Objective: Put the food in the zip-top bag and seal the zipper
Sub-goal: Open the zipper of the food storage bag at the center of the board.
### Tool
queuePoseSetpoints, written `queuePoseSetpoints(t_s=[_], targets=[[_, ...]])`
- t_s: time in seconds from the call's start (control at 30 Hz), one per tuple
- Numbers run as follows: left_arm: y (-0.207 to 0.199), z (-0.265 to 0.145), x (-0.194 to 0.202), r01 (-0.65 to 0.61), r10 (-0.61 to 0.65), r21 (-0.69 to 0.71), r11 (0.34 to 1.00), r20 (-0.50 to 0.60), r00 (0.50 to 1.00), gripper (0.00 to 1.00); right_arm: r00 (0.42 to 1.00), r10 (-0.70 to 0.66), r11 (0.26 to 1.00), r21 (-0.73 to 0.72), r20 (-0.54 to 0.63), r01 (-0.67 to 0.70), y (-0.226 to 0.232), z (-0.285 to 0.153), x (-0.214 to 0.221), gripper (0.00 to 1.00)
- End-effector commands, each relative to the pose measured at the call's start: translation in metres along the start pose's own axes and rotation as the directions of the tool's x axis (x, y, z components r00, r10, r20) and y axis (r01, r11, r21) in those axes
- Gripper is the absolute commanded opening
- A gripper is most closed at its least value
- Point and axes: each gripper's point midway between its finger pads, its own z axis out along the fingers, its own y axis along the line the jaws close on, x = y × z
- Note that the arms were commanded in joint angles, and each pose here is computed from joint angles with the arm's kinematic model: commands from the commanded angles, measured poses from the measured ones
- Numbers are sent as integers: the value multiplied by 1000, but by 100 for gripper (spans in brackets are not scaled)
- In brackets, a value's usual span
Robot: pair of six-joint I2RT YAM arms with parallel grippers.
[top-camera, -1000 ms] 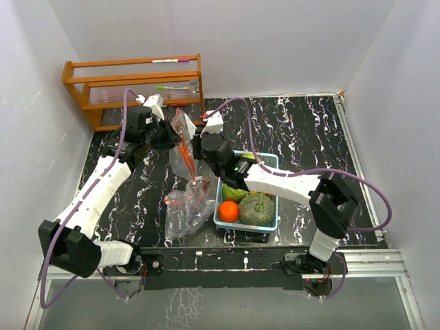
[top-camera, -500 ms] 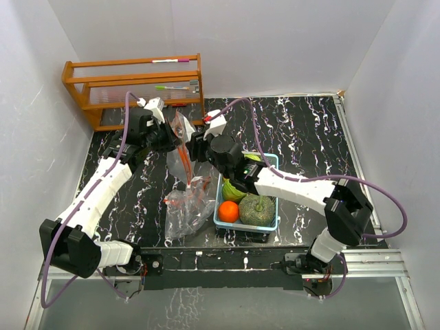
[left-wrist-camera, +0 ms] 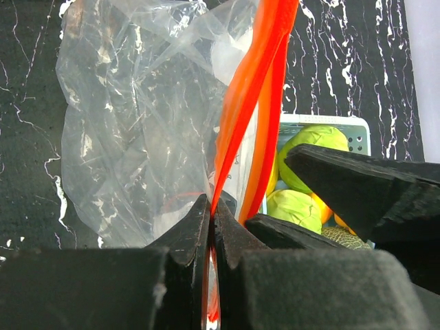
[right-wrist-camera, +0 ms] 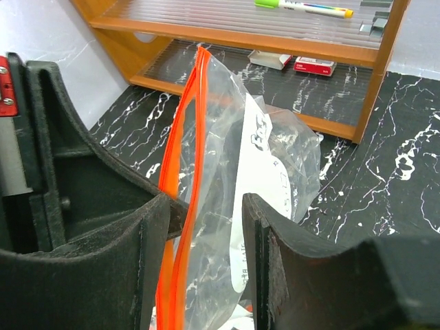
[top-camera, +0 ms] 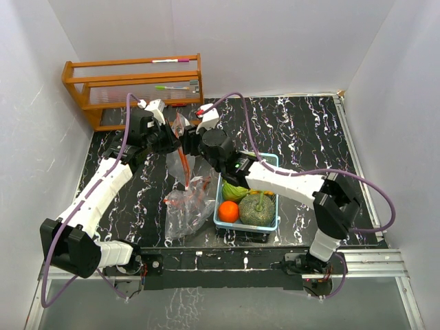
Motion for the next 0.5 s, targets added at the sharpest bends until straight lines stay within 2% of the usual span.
queuePoseSetpoints(t_s=[0.0,0.17,0.33,0.4,0.47], targets=[[-8,-8,-8,0,-1,34,999,36,999,0,996,39,999,-6,86,-39,10,10,-31,49],[-11,-8,-8,6,-8,48,999,36,999,0,995,51,997,46,90,-55,4,16,-32,49],[-9,-12,-8,-2,1,36,999,34,999,0,996,47,981,183,71,-59,-23,17,-13,46],[-9,-12,-7,-4,2,37,999,33,999,0,996,43,970,235,73,-59,-33,14,-10,42],[-11,-12,-7,-4,3,45,999,31,1000,0,997,36,954,296,68,-54,-44,12,-7,29]])
